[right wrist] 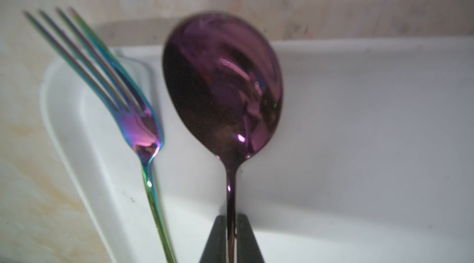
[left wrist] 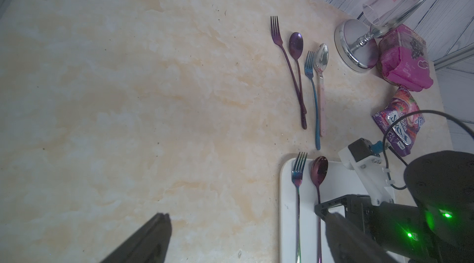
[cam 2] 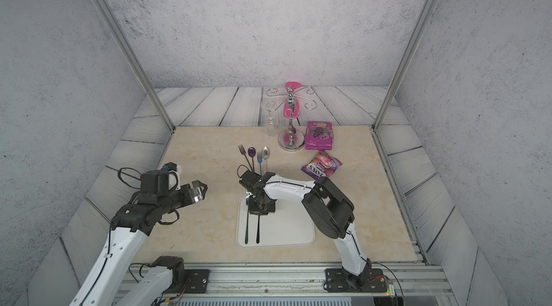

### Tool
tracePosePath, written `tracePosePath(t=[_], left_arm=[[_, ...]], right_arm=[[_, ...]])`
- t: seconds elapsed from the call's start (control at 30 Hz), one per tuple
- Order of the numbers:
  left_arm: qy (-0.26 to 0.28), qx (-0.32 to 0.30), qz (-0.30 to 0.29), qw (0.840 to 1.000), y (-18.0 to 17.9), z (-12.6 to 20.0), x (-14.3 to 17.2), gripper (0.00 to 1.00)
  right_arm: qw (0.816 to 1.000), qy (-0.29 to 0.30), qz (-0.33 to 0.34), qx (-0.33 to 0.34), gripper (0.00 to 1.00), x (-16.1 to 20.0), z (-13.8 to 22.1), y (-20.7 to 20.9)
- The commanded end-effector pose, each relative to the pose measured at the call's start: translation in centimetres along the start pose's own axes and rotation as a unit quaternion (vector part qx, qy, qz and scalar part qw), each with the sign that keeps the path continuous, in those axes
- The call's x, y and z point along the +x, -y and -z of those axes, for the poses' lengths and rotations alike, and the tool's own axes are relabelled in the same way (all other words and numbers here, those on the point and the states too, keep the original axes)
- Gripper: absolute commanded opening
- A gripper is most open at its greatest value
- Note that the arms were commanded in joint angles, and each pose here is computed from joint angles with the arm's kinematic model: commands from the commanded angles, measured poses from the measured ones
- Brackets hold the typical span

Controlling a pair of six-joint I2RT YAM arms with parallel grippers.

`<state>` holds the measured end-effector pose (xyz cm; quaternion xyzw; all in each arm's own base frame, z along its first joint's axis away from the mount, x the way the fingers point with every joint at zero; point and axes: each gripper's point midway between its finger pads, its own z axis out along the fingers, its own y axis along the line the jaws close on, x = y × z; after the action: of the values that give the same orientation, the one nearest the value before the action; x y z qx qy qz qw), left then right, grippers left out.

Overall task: Set the spoon and fork side by side
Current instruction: Place the spoon on the tray.

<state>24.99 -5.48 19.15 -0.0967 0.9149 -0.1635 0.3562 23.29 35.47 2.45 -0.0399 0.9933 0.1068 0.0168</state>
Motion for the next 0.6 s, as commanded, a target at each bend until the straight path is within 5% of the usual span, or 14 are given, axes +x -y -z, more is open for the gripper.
tracePosePath(t=[0.0, 0.3, 0.57], left_arm=[[0.004, 0.002, -0.004, 1.0, 0.1, 0.0, 0.0, 0.99], [-0.003, -0.002, -0.003, 1.0, -0.1, -0.3, 0.1, 0.99], [-0.031, -0.002, 0.02, 0.999, 0.0, -1.5, 0.7, 0.99]], right_arm=[[0.999, 0.016, 0.026, 0.01, 0.18, 0.0, 1.7, 0.5], [0.987, 0.095, 0.133, 0.007, 0.3, -1.3, 8.3, 0.6], [0.966, 0.135, 0.22, 0.015, 0.32, -6.1, 12.5, 2.3]])
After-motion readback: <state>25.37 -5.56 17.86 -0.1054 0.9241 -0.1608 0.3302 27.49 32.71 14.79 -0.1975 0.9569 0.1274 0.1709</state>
